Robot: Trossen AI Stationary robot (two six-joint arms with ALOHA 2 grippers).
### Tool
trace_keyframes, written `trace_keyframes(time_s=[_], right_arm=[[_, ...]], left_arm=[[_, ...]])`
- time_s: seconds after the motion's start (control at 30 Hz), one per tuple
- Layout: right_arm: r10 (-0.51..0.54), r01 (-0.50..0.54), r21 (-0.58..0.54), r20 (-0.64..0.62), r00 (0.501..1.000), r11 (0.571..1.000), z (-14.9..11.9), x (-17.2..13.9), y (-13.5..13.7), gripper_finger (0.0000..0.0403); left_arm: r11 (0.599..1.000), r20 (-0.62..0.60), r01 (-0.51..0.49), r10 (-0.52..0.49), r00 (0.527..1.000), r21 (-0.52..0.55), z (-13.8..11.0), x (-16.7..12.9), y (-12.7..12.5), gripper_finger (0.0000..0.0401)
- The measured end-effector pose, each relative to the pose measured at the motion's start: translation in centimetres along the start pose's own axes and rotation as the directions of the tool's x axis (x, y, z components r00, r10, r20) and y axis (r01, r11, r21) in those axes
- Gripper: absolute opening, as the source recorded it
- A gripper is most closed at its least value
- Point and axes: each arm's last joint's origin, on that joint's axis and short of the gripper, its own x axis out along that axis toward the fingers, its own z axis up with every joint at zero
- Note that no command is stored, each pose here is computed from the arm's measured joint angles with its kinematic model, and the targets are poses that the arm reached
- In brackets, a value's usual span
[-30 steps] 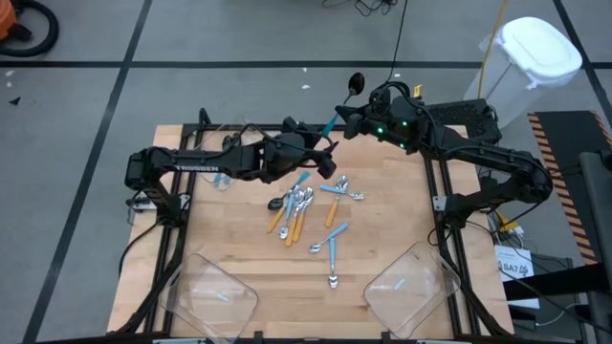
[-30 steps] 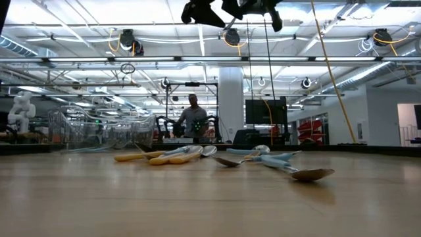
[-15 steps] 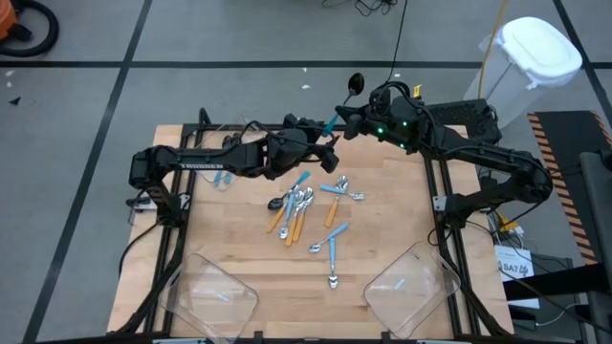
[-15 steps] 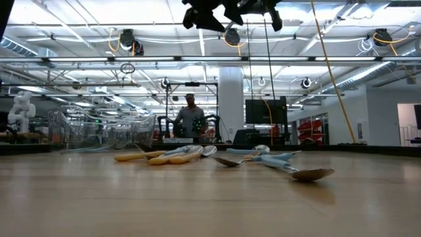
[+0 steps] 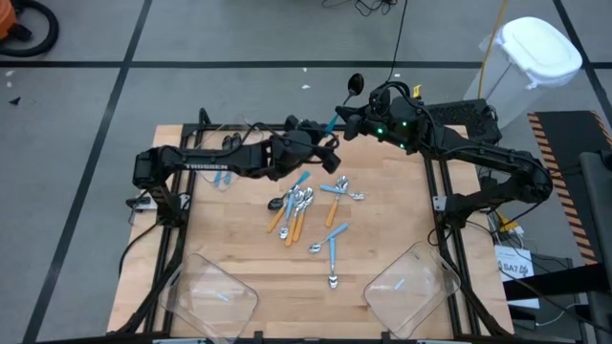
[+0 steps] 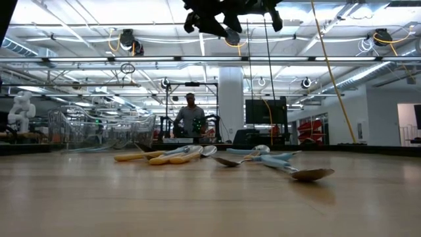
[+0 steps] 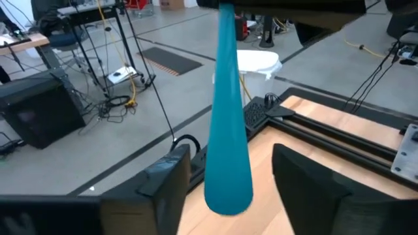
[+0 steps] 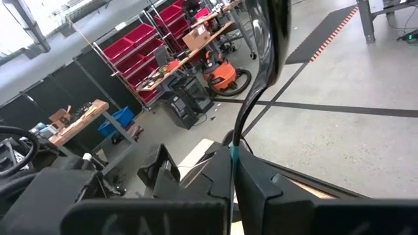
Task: Sort silverware by color (type)
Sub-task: Put the blue spoon into the top left transparent bin
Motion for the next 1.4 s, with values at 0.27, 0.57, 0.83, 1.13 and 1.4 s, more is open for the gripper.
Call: trace_keyframes(time_s=[0.27, 0.57, 0.83, 1.13, 1.4], right_arm=[[-0.008, 0.008, -0.011, -0.008, 1.000, 1.000, -0.10, 0.03, -0.07, 0.0001], [-0.004, 0.004, -0.006, -0.024, 1.000, 1.000, -0.58, 0.40, 0.13, 0.0001], [-0.001, 0.000, -0.021, -0.026, 1.000, 1.000, -0.63, 0.38, 0.19, 0.0003], [-0.008, 0.007, -0.029, -0.043, 0.999, 1.000, -0.78, 0.38, 0.10, 0.0003], [-0.012, 0.011, -0.027, -0.048, 0.999, 1.000, -0.83, 0.37, 0.06, 0.0003]], left_arm=[[1.000, 0.003, -0.003, 0.003, 1.000, 0.001, 0.04, 0.06, 0.08, 0.0148], [1.000, -0.008, 0.004, -0.004, 1.000, -0.008, -0.07, 0.08, 0.11, 0.0084], [1.000, -0.009, 0.005, -0.005, 1.000, -0.025, -0.06, 0.09, 0.13, 0.0083], [0.999, -0.009, 0.013, -0.013, 1.000, -0.042, -0.08, 0.07, 0.07, 0.0129], [0.999, -0.009, 0.013, -0.013, 1.000, -0.032, -0.07, 0.06, 0.06, 0.0098]])
